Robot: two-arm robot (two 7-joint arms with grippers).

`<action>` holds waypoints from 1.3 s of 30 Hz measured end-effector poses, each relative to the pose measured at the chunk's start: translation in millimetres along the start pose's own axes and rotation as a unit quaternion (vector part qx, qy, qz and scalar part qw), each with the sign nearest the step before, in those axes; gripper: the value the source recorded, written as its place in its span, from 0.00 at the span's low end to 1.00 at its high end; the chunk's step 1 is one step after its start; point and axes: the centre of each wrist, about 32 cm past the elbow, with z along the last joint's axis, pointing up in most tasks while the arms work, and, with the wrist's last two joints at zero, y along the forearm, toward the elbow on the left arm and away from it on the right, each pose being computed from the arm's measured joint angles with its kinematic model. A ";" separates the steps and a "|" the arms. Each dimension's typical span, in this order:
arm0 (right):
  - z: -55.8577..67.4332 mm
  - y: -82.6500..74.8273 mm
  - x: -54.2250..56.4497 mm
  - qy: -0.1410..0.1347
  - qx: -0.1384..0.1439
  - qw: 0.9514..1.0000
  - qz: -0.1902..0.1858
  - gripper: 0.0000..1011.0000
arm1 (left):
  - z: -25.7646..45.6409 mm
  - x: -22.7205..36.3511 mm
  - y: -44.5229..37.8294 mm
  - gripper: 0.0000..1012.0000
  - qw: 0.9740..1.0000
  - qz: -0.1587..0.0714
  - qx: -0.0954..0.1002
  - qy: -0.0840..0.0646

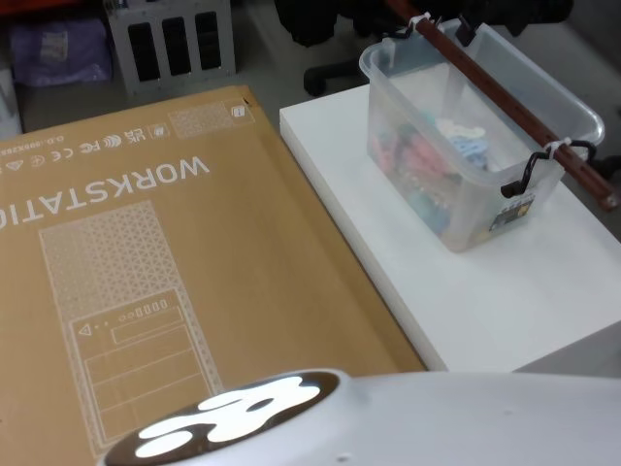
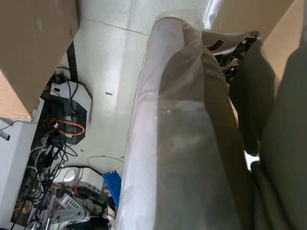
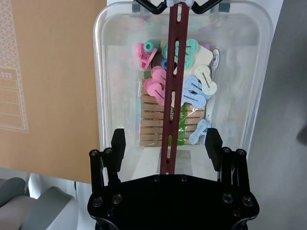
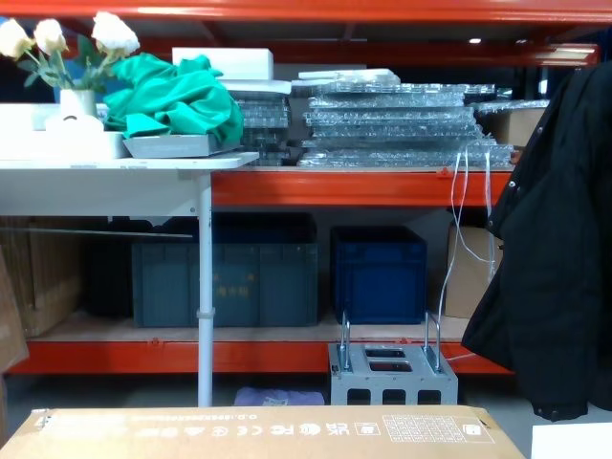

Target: Use one hand to grasp the basket and place it at the designated location.

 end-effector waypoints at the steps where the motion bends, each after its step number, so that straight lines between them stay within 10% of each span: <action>1: 0.0 0.0 0.0 0.000 0.000 1.000 0.000 0.99 | 0.0 0.0 0.0 0.00 1.000 0.000 0.000 0.000; 39: -1.8 21.0 8.2 0.003 -0.002 1.000 0.028 0.99 | 0.0 0.0 0.0 0.00 1.000 0.000 0.000 0.000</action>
